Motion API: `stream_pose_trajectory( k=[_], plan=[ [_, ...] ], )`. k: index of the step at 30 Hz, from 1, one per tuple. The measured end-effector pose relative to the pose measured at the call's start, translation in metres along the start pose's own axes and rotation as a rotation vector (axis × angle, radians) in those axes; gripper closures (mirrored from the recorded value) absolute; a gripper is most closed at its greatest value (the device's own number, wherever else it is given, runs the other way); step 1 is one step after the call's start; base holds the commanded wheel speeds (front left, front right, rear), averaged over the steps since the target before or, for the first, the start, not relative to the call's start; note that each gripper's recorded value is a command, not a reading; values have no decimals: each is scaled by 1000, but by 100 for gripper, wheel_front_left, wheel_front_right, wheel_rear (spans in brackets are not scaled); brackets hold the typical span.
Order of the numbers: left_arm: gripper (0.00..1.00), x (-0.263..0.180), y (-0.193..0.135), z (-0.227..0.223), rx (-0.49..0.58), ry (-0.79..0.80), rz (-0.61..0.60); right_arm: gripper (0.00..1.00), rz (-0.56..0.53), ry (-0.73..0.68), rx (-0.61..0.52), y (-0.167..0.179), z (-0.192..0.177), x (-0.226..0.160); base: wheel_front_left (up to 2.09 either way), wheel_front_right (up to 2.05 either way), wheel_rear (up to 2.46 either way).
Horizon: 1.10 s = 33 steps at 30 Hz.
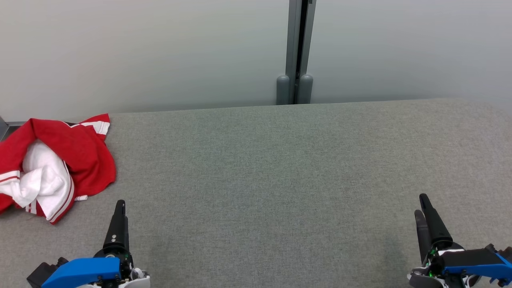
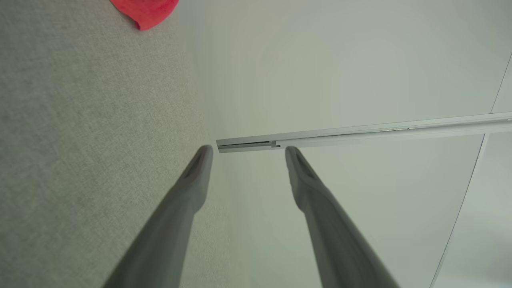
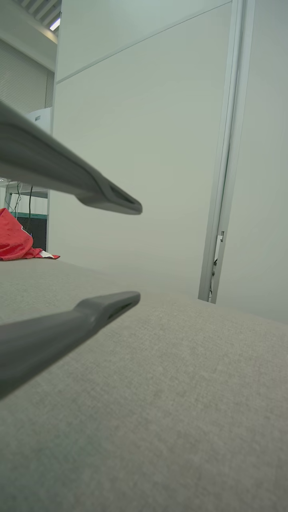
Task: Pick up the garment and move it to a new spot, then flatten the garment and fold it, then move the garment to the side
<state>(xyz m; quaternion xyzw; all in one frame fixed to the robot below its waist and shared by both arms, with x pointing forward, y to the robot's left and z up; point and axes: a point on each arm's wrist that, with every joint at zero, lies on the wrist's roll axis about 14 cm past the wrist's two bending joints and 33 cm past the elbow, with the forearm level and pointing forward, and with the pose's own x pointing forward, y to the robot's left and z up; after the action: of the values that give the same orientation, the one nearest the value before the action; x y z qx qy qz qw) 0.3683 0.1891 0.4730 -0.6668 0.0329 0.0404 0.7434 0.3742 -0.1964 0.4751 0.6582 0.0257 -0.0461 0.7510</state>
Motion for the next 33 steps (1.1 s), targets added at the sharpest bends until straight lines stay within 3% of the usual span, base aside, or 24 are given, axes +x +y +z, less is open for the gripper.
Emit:
stream_pose_trajectory(
  k=[19,33],
  plan=[
    [0,3,-22,-11,407,3,-44,0,94,-18,-385,29,-4,2,0,0,0],
    [0,-2,-18,-21,718,7,-43,0,122,26,-693,27,-25,-1,0,0,0]
  ],
)
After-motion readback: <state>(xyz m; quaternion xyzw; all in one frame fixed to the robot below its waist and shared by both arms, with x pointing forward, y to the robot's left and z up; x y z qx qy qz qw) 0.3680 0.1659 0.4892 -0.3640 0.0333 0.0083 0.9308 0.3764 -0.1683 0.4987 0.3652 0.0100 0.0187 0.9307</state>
